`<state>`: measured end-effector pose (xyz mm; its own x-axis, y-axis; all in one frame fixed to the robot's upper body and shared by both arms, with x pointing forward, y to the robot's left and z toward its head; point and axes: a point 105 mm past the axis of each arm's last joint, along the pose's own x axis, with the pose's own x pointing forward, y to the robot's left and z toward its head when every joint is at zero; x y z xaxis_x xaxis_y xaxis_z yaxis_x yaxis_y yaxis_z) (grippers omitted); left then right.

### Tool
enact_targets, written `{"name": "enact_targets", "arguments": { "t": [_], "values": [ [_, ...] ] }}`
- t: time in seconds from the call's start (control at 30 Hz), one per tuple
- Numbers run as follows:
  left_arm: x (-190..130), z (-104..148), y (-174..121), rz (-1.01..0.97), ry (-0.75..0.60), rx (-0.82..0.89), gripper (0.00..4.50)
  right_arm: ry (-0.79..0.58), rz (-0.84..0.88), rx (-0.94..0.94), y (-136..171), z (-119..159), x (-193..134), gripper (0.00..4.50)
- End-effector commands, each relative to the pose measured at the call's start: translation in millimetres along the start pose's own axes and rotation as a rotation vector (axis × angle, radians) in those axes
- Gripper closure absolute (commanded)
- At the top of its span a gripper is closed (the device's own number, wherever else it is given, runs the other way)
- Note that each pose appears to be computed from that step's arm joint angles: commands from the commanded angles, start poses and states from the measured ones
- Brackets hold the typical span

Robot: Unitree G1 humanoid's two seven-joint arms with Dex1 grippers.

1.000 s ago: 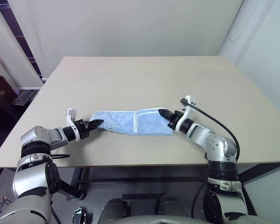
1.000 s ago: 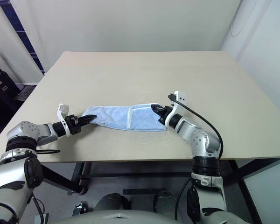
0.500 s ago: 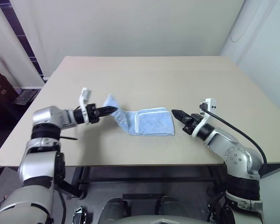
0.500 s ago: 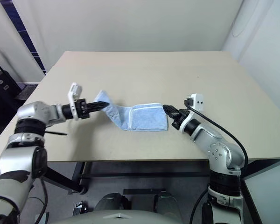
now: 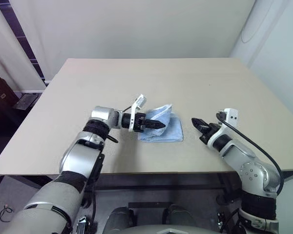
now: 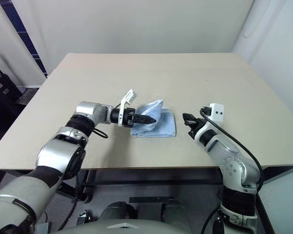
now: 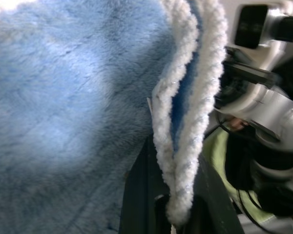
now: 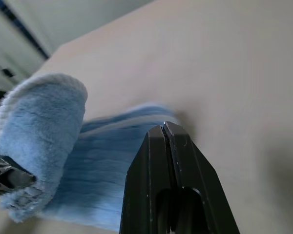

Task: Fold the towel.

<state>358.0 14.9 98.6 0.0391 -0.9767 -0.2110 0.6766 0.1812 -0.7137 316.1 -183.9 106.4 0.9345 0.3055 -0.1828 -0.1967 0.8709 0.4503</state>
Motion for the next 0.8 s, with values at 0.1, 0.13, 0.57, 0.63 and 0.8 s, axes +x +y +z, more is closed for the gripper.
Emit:
{"name": "enact_targets", "arguments": {
  "t": [0.1,0.13,0.57,0.63,0.8],
  "values": [
    [19,11,-4,0.010,-0.027,0.087,4.47,-0.070,-0.012,-0.001,2,14,-8,4.50],
    [23,10,-3,0.014,-0.030,0.087,4.47,-0.070,-0.019,0.003,1,14,-8,4.50],
    [31,8,0,0.030,-0.068,0.069,2.02,-0.072,-0.056,0.017,-7,14,-5,4.50],
    [29,11,-5,-0.008,-0.071,0.081,1.23,-0.075,-0.045,0.018,-5,15,-4,4.50],
    [8,18,-32,-0.211,-0.043,0.208,0.58,-0.108,0.010,0.013,4,24,0,4.50]
  ]
}}
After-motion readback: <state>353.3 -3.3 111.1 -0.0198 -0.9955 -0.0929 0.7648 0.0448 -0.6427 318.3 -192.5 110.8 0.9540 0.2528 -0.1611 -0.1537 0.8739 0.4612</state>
